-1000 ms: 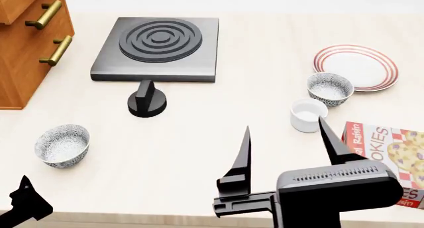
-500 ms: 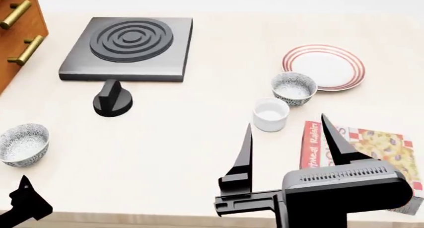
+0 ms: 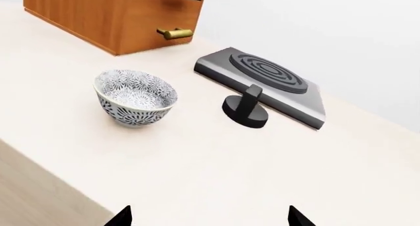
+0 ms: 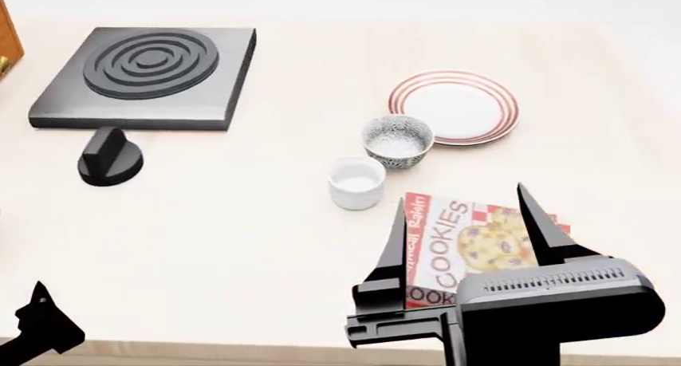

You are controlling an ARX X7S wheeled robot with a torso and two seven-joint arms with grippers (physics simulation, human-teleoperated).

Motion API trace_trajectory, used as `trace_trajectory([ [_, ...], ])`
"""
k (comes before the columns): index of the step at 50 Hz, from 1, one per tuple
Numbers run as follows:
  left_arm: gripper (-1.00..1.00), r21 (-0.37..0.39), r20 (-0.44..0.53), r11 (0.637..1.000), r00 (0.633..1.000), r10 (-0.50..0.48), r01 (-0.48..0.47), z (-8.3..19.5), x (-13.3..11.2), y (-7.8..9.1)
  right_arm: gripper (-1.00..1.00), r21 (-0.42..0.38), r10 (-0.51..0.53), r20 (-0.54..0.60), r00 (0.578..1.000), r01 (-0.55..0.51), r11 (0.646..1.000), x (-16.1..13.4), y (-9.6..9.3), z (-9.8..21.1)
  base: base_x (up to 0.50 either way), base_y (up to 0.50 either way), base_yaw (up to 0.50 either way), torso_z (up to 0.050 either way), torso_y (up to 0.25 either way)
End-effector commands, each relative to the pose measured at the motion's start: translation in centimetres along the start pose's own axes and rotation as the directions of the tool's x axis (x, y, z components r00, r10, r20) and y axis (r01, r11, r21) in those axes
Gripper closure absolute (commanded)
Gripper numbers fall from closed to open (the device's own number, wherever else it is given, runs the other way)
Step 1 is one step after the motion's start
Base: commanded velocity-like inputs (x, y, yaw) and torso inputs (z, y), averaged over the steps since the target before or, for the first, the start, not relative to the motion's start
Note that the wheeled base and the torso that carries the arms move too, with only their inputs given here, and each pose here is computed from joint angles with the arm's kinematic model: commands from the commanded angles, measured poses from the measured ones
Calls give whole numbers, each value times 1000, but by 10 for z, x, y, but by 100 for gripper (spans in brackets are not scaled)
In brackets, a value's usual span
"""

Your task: Pick the akita bowl between the plate and the ramekin and place it on the plate.

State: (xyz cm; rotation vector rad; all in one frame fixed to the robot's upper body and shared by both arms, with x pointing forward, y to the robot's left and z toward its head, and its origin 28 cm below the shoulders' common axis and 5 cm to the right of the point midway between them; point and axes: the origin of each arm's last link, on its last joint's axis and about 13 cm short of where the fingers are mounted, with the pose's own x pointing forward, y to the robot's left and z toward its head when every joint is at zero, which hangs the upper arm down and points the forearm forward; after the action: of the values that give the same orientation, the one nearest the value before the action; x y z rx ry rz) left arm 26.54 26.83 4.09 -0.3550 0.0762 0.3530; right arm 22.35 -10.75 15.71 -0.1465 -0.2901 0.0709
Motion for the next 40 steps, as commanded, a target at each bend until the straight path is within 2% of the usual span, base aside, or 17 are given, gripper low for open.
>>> trace_trajectory([
  [1, -100, 3, 2, 1000, 1000, 0, 0, 0, 0, 0, -100, 2, -3, -1, 1000, 3, 1000, 0, -1, 0, 0, -324, 0, 0, 0],
  [21, -100, 4, 4, 1000, 1000, -2, 2, 0, 0, 0, -100, -8, 3, 4, 1000, -3, 1000, -2, 0, 0, 0, -307, 0, 0, 0],
  [40, -100, 5, 4, 1000, 1000, 0, 0, 0, 0, 0, -100, -21, 32, -14, 999, -32, 999, -3, 3, -1, 49, 0, 0, 0, 0],
])
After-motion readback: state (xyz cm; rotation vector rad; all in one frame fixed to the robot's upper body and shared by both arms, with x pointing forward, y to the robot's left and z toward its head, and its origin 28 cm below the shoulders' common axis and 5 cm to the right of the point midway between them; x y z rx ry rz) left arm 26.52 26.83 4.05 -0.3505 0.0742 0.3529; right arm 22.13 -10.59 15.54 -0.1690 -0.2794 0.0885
